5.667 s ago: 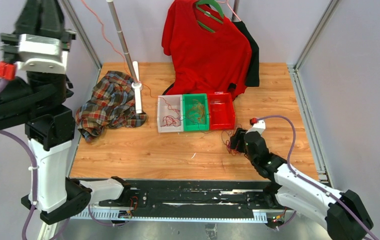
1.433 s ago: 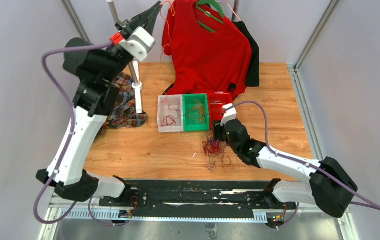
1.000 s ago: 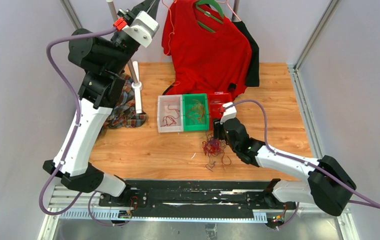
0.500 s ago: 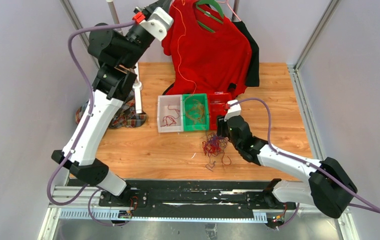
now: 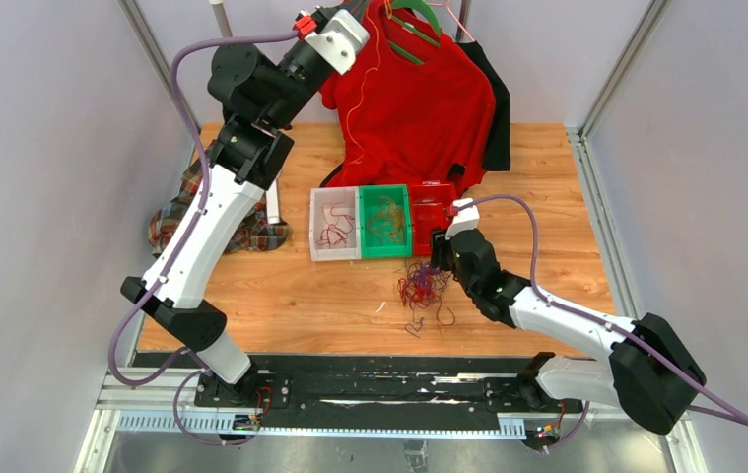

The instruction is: Untangle the cables

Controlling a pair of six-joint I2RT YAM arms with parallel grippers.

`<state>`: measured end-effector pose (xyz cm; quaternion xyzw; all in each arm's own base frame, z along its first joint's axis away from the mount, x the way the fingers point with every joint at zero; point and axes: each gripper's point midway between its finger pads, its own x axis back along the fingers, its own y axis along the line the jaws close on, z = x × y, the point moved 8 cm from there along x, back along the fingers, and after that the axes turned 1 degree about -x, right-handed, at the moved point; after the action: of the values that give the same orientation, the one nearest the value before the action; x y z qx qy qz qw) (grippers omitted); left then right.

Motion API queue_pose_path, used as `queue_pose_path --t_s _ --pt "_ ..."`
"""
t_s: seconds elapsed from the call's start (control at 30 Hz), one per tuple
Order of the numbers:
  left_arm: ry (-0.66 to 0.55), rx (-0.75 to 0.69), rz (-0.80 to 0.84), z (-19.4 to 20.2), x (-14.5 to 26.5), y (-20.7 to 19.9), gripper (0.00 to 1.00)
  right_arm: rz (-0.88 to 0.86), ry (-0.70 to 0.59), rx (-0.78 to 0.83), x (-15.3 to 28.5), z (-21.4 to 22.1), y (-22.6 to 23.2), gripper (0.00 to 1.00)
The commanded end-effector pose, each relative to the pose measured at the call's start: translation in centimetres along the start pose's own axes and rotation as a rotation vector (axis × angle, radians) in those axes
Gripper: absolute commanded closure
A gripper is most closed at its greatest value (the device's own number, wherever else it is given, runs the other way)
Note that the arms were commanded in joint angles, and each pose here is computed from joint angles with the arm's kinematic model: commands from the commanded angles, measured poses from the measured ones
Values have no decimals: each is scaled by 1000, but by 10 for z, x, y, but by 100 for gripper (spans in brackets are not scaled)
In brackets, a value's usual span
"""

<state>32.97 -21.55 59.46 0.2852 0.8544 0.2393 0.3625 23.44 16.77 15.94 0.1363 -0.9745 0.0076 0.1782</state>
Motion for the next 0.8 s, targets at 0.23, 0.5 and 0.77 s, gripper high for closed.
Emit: queue_pose_path --t_s 0.23,0.5,0.77 --pt "-114 -132 -103 -43 9 30 100 20 -8 -41 0 2 -9 51" --pt "-165 -201 -89 -53 13 22 99 -104 -49 -64 -1 -5 2 51" --pt "-159 -310 -94 -63 31 28 99 -528 -161 33 -6 -27 69 43"
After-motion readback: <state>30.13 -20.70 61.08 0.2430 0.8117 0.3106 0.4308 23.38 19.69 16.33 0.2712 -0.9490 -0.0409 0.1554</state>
